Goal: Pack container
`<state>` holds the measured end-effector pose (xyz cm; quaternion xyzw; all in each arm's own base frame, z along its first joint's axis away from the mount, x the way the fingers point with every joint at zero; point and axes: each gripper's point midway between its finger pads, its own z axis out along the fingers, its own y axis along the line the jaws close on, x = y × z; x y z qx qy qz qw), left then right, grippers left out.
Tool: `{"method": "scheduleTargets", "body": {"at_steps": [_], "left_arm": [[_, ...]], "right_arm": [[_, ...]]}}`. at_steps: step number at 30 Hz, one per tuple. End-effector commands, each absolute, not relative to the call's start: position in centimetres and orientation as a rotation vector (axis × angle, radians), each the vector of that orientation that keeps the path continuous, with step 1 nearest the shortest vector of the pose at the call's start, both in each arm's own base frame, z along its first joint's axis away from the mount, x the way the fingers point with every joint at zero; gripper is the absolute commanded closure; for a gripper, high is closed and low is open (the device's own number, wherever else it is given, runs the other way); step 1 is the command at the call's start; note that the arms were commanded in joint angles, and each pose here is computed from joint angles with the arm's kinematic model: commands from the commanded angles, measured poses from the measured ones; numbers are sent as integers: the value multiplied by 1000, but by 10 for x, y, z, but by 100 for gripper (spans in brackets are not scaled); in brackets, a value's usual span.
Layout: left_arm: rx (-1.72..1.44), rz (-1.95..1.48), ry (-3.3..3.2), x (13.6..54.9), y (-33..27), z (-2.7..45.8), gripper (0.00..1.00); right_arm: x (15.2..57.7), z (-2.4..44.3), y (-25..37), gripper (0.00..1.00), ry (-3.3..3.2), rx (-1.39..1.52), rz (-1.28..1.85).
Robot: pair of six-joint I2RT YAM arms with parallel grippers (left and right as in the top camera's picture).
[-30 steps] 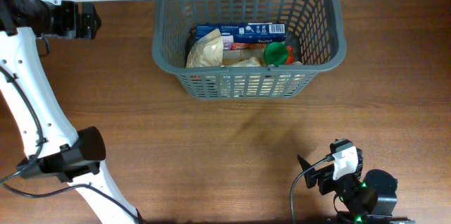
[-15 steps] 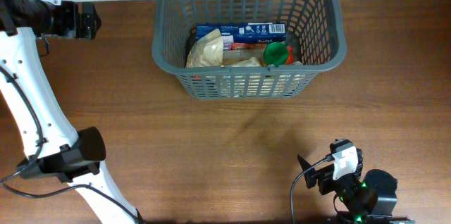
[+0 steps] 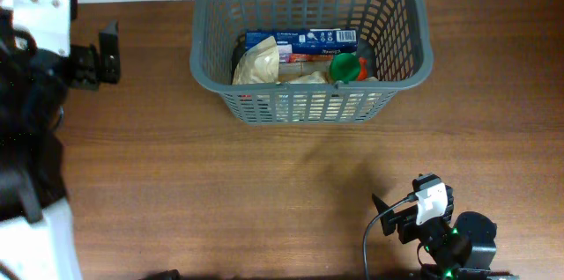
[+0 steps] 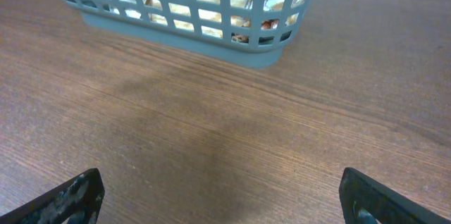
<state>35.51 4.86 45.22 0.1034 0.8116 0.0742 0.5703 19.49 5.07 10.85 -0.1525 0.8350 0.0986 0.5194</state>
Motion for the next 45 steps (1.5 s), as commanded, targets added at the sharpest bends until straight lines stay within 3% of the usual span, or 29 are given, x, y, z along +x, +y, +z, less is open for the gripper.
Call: {"method": "scheduleTargets", "body": {"at_steps": [1,8,14,21,37,45], "left_arm": [[319,217,1610,336,20,453,1],[375,208,1310,287,-16,426,1],[376,214,1221,248,-23,361,1],[410,164,1292,246,-33,282,1],[435,129,1329,238,-40,219,1],[462,79,1559,241,-41,162,1]], "right_arm": [[195,106,52,1,2003,-372,237],[195,106,52,1,2002,-372,238],[195,106,52,1,2003,-372,237],[195,106,52,1,2003,-372,237],[195,106,52,1,2002,-372,237],[195,106,52,1,2003,-372,237]]}}
